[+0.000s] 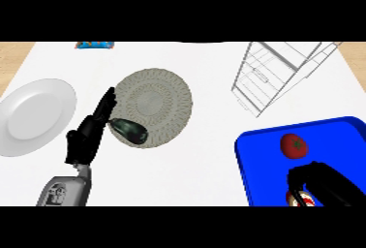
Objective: Pick the cupcake from the tray and place it in the tiered shelf
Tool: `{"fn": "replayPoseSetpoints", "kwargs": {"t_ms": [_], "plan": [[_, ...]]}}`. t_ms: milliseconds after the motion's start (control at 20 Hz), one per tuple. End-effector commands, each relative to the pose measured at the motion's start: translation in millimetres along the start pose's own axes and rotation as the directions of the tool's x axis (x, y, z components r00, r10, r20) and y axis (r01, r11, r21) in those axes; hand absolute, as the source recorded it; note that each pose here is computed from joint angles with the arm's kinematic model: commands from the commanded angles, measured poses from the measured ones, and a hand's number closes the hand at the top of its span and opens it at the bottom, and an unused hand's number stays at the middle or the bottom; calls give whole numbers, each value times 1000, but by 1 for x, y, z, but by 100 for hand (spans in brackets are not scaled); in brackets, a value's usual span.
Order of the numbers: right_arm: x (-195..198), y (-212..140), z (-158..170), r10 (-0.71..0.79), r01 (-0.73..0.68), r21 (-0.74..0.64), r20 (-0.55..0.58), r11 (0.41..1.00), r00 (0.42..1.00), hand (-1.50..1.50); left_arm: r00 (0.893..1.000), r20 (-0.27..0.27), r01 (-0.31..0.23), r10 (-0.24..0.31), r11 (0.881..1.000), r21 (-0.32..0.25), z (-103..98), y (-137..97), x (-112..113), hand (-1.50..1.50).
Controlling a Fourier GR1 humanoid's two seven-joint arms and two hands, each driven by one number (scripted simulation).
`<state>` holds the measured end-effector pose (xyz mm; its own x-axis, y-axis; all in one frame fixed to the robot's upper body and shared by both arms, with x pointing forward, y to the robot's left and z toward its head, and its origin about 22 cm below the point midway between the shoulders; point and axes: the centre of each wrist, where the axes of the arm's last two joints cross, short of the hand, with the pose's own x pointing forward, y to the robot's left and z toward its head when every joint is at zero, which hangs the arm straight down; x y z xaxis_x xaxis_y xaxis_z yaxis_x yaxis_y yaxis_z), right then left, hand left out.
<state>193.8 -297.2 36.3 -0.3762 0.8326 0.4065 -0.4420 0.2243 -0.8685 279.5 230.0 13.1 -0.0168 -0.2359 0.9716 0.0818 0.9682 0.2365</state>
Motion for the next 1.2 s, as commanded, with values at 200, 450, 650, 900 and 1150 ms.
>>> {"fn": "replayPoseSetpoints", "kwargs": {"t_ms": [200, 450, 650, 900, 1150], "plan": [[53, -8, 27, -303, 335, -151, 201, 930, 932, 150, 1000, -5, -5, 5, 1000, -6, 4, 2, 6, 0], [91, -45, 62, -289, 353, -280, 244, 893, 926, 150, 1000, 10, -4, 3, 1000, 8, 1, 6, 8, 0], [98, -71, 91, -268, 342, -373, 237, 863, 934, 150, 1000, 15, 2, -2, 1000, 1, -6, 3, 23, 0], [94, -103, 89, -225, 287, -511, 181, 810, 957, 150, 1000, -1, 6, -6, 1000, 9, -1, -13, -5, 0], [101, -130, 85, -264, 314, -616, 175, 722, 949, 150, 1000, 4, 3, -3, 1000, -9, -3, 0, -6, 0]]}}
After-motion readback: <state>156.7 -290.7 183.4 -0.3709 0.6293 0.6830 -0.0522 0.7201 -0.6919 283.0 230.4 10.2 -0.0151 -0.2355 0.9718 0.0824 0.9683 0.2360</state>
